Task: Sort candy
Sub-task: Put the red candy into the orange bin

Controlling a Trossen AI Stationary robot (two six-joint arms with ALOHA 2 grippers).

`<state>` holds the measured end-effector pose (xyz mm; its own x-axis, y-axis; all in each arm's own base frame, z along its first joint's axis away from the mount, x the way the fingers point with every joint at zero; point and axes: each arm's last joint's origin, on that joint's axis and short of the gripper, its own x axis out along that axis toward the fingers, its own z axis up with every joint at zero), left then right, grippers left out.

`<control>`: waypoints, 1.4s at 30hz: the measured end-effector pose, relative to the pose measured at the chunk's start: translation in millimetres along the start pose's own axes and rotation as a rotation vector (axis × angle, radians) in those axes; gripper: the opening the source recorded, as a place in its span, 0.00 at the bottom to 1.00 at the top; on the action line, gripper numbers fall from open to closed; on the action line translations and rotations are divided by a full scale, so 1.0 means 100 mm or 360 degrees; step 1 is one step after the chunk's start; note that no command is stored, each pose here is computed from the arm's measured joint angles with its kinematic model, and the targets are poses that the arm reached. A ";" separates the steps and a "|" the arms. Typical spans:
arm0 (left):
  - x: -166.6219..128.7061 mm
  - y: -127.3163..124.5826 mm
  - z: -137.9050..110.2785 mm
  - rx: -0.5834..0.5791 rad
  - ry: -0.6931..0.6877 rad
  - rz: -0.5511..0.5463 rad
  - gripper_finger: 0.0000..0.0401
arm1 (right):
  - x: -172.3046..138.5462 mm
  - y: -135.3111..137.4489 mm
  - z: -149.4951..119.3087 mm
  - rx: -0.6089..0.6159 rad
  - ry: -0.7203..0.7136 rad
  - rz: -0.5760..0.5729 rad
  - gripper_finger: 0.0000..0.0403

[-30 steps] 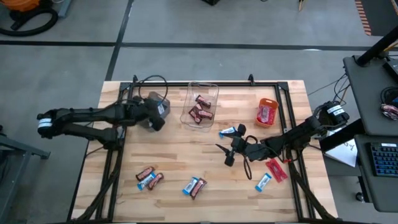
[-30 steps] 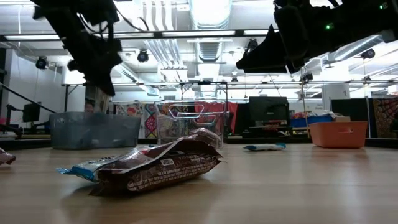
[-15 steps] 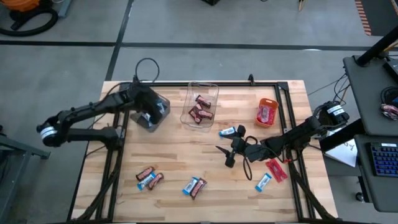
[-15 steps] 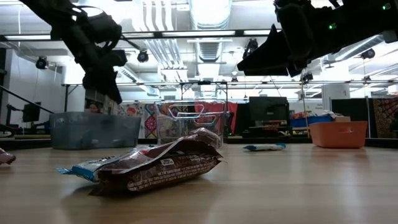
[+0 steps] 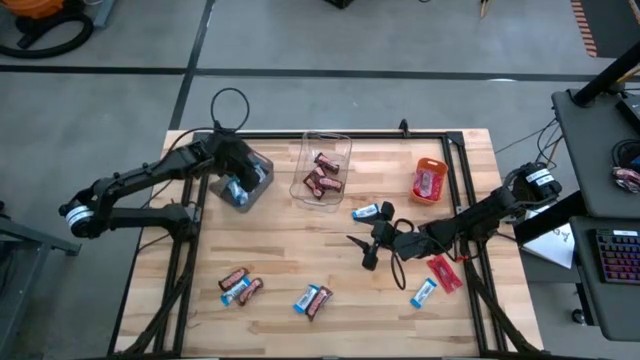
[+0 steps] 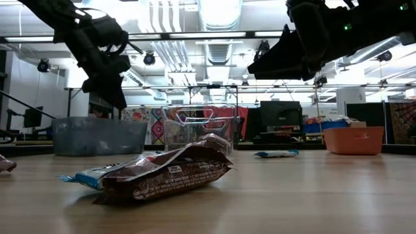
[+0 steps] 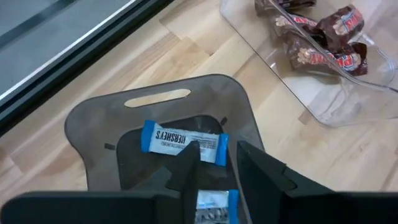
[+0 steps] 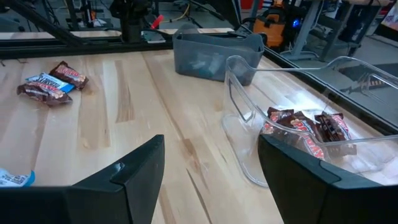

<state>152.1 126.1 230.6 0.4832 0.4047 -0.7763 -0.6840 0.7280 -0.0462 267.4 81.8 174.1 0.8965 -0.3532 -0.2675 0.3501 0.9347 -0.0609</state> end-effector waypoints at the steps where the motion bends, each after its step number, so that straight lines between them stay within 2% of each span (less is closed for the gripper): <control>1: 0.00 0.00 0.00 -0.0007 -0.0001 0.0014 0.24 | 0.00 0.00 0.00 0.0000 0.0000 0.0000 0.62; 6: 0.00 0.01 0.00 -0.0014 -0.0005 0.0051 0.29 | 0.00 0.00 0.00 0.0001 0.0000 0.0000 0.62; 11: -0.02 -0.09 -0.01 -0.0042 -0.0013 -0.0001 0.30 | 0.00 0.00 0.00 0.0073 0.0000 0.0000 0.62; 17: -0.11 -0.41 -0.01 0.0105 -0.0133 -0.0123 0.30 | 0.00 0.00 0.00 0.0186 0.0000 0.0000 0.62; 22: -0.27 -0.69 -0.07 0.0211 -0.0269 -0.0098 0.30 | 0.00 0.00 0.01 0.0301 -0.0003 0.0006 0.61; 27: -0.44 -0.97 -0.21 0.0308 -0.0366 -0.0154 0.30 | 0.00 0.02 0.00 0.0422 0.0059 0.0157 0.59; 30: -0.52 -1.12 -0.30 0.0346 -0.0409 -0.0203 0.30 | 0.02 0.07 0.03 0.0469 0.0207 0.0237 0.57; 33: -0.58 -1.27 -0.39 0.0403 -0.0465 -0.0218 0.30 | 0.04 0.14 0.11 0.0476 0.0471 0.0260 0.56; 37: -0.65 -1.40 -0.48 0.0455 -0.0546 -0.0227 0.30 | 0.03 0.18 0.21 0.0428 0.0906 0.0123 0.56; 42: -0.70 -1.49 -0.52 0.0446 -0.0582 -0.0301 0.30 | -0.05 0.19 0.27 0.0333 0.1334 -0.0060 0.56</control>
<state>191.3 -39.4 259.2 0.7792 0.3821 -0.4969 -0.4167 0.9079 0.0447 276.5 100.3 200.5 0.4161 -0.1613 -0.8949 0.4922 0.8675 0.0725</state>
